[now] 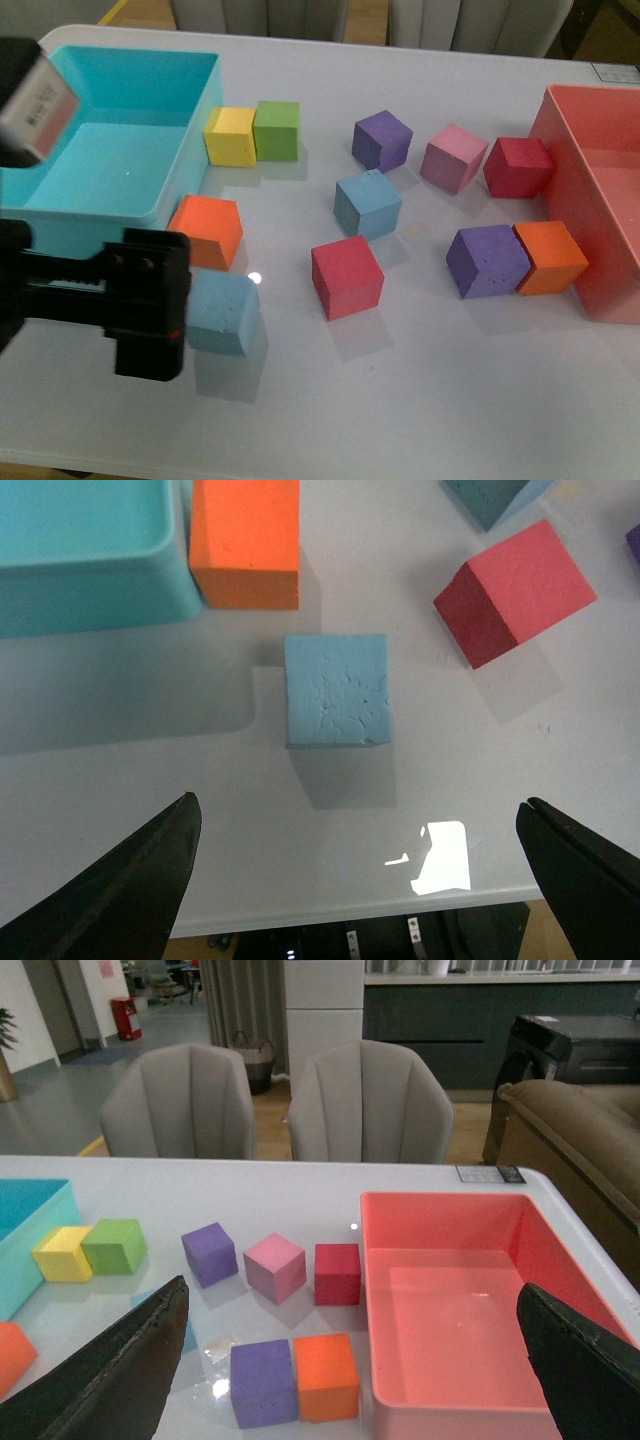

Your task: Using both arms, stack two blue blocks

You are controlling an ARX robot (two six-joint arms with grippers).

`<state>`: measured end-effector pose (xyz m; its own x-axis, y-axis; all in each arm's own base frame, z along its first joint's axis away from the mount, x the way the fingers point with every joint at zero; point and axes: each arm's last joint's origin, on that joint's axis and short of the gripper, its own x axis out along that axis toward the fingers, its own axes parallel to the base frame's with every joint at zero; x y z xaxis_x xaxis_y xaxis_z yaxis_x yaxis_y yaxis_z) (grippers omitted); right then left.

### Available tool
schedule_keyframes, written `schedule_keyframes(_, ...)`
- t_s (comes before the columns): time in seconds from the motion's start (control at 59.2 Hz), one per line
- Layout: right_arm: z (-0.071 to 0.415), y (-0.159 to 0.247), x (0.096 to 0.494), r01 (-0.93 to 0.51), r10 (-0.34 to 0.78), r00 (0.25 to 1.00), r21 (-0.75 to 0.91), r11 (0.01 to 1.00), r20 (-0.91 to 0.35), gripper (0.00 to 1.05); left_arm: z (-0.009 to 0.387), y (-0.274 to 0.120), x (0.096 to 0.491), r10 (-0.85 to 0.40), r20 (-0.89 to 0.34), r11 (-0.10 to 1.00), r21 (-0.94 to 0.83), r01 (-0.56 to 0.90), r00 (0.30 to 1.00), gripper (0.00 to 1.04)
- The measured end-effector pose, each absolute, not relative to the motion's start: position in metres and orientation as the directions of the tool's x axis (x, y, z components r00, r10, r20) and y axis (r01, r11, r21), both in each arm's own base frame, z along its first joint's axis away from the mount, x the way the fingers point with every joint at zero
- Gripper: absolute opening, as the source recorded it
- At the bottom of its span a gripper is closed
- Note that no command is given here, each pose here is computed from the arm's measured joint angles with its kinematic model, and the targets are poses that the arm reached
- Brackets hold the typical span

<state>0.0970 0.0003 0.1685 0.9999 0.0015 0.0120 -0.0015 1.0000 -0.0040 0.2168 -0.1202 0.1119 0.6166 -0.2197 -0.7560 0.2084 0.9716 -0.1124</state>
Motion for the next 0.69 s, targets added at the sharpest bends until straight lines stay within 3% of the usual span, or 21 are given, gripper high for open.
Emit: schedule_keyframes(0.692, 0.169, 0.0, 0.097, -0.001, 0.002, 1.0, -0.004, 1.0, 0.012, 0.96, 0.065, -0.156, 0.261, -0.245, -0.829, 0.943, -0.085, 0.321, 0.503, 0.96)
